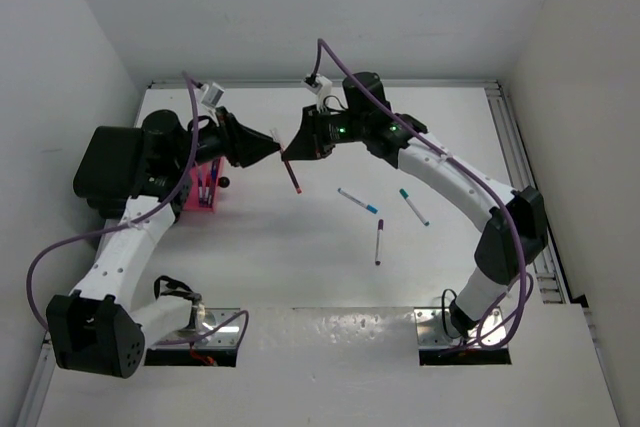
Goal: Sort the stationery into containers
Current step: Place the pen in the drawer.
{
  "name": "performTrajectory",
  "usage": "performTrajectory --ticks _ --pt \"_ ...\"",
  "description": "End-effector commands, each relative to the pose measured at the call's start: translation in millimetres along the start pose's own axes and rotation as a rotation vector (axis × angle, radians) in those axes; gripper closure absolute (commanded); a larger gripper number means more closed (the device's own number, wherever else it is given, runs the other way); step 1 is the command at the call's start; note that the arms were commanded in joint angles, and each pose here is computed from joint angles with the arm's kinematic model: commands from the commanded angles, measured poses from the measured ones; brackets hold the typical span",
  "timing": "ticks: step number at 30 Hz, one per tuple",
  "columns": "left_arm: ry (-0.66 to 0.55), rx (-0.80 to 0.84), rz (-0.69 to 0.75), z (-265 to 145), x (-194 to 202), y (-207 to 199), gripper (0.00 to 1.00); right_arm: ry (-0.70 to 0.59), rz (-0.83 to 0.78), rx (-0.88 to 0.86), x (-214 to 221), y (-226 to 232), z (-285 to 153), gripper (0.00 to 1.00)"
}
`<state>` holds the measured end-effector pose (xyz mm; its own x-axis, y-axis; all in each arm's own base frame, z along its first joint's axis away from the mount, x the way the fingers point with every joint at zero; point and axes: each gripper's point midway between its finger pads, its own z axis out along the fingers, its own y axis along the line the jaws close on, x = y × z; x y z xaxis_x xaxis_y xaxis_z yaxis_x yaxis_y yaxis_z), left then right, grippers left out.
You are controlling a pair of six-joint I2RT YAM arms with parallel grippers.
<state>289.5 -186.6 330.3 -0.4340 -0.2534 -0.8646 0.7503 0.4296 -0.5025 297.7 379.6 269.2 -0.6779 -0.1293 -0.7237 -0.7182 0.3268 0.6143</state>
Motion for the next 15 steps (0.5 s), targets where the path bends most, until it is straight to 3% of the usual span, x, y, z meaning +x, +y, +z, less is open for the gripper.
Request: performTrajectory --ticks 1,10,15 --pt "-0.011 0.020 0.018 9 -4 -6 0.51 -0.067 -0.101 -0.069 -28 31 -5 1.00" --pt "0.008 0.000 0.004 17 3 -3 0.54 -0.071 -0.122 -0.091 -29 42 0 1.00" --pt "0.003 -0.012 -0.006 17 3 0 0.63 -0.079 -0.122 -0.095 -31 44 -1 1.00"
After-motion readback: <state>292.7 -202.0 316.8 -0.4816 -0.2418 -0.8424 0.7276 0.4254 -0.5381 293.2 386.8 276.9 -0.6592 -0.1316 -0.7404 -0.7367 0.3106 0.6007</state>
